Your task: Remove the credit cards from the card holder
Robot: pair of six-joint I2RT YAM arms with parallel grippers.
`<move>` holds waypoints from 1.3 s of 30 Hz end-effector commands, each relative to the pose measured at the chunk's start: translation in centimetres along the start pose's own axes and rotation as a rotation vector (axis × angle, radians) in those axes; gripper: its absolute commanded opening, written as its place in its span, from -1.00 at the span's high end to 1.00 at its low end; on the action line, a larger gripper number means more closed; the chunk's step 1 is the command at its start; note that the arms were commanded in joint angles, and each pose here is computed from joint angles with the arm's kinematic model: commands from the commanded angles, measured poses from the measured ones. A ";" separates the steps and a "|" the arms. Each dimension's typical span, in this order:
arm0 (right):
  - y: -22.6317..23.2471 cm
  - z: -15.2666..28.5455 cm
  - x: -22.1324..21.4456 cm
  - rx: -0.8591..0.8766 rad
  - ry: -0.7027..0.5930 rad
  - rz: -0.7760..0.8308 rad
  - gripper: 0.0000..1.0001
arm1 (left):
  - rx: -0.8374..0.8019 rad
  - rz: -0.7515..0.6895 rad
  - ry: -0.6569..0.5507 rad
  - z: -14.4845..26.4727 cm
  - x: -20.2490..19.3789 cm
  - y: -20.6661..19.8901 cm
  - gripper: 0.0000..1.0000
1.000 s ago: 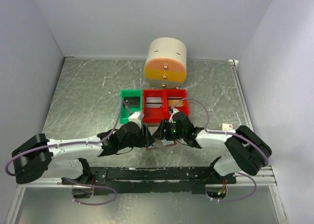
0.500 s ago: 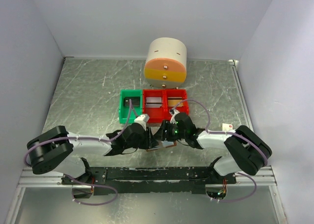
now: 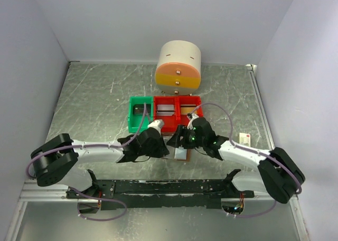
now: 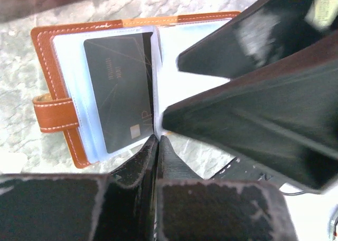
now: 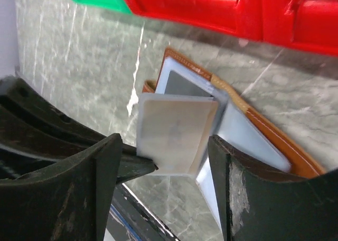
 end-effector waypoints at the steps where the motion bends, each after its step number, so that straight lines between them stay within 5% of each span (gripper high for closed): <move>1: -0.4 1.7 1.8 -0.159 -0.077 0.031 -0.33 | 0.132 -0.039 0.053 1.0 -0.2 1.2 0.82; 18: -2.3 6.7 1.5 -0.320 -0.315 -0.073 -0.36 | 0.436 -0.243 0.122 -0.2 -1.2 -1.3 0.54; 24: -2.8 7.2 1.0 -0.342 -0.320 -0.082 -0.37 | 0.355 -0.267 0.128 -2.1 -1.4 -4.9 -0.09; 32: -2.6 8.1 1.2 -0.339 -0.345 -0.085 -0.38 | 0.168 -0.272 0.153 -2.4 -1.9 -7.0 -0.27; 39: 1.0 6.7 1.7 -0.040 -0.289 -0.032 -0.12 | 0.148 -0.185 -0.040 3.0 0.4 -4.8 -0.36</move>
Point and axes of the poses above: each gripper's point midway between its finger pads, its own z axis back along the fingers, its own y axis along the line the jaws close on, x = y × z, the point moved 7 cm from there along z, back along the fingers, and after that the axes turned 2 degrees about z, right-handed, at the moved point
